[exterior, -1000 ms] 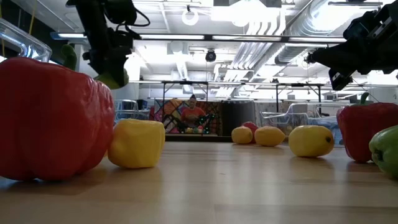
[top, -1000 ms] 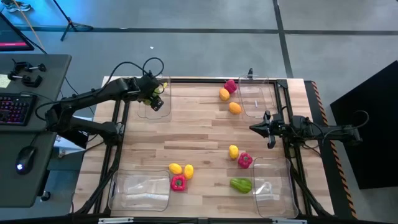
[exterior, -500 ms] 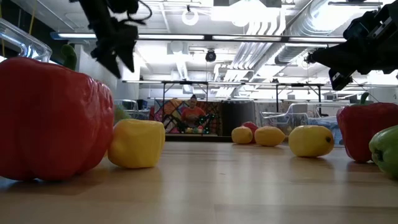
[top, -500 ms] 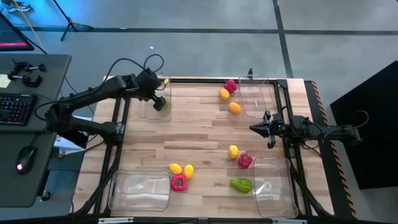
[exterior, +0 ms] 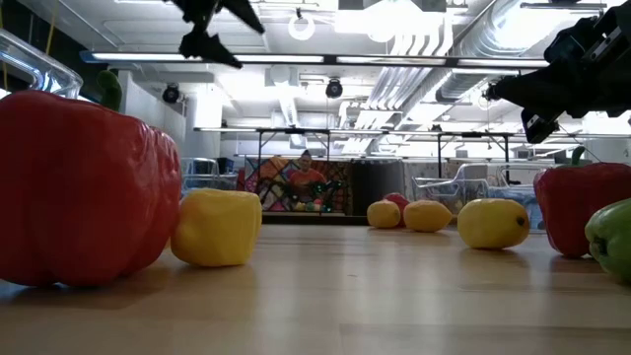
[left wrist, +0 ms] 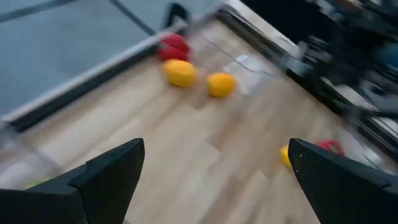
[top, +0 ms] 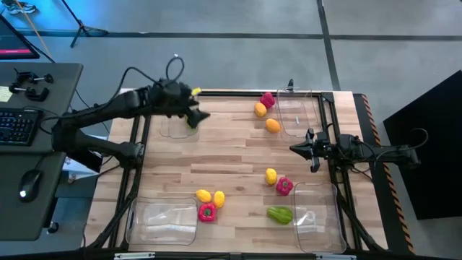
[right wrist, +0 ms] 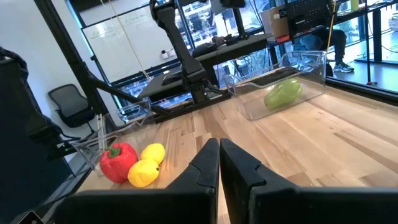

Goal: Sort produce into baskets
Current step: Put the chayote into the top left transparent bin

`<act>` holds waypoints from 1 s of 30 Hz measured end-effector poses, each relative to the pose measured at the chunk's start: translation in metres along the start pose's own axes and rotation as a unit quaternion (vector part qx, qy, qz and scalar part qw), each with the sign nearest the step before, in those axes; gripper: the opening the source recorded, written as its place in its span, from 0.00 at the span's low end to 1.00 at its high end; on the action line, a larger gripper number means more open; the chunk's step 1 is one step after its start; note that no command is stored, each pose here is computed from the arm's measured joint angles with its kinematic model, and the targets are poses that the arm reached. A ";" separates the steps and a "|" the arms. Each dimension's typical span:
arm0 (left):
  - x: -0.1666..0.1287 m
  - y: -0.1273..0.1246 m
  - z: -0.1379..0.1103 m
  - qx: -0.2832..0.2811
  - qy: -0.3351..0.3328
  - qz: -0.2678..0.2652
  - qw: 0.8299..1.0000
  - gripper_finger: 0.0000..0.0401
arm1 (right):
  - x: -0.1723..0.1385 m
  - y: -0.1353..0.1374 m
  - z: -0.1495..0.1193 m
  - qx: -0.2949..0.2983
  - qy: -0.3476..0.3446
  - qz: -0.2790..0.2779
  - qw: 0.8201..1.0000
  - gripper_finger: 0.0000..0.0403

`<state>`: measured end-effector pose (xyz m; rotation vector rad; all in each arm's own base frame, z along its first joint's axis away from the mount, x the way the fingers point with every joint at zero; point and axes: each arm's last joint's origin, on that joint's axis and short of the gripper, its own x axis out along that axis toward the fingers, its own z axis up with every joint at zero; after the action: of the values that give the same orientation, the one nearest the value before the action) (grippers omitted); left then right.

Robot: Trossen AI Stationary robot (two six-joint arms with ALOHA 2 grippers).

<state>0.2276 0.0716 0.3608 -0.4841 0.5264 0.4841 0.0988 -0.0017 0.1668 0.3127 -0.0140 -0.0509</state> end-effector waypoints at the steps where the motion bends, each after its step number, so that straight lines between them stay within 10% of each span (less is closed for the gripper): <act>1: -0.001 -0.007 -0.003 0.009 0.004 -0.012 1.000 0.96 | 0.000 0.000 0.000 0.000 -0.001 -0.001 1.000 0.01; 5: -0.010 -0.030 -0.015 0.030 0.000 -0.031 0.999 0.96 | -0.001 0.002 0.010 0.137 -0.060 0.000 0.989 0.01; 9: -0.034 -0.045 -0.021 0.044 -0.048 -0.038 0.997 0.96 | -0.006 0.003 0.033 0.310 -0.206 0.000 0.928 0.01; 14: -0.071 -0.046 -0.024 0.040 -0.127 -0.009 0.991 0.96 | -0.019 0.011 0.062 0.276 -0.348 0.056 0.894 0.01; 19: -0.094 -0.038 -0.023 0.022 -0.184 0.028 0.982 0.96 | -0.009 0.031 0.108 0.182 -0.350 0.115 0.912 0.01; 30: -0.099 -0.034 -0.040 0.033 -0.109 0.015 0.993 0.96 | 0.104 0.058 0.171 0.111 -0.134 0.019 0.985 0.01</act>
<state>0.1564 -0.0072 0.3974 -0.3554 0.3380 0.5402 0.2015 -0.0048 0.3477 0.5270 -0.2943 -0.0532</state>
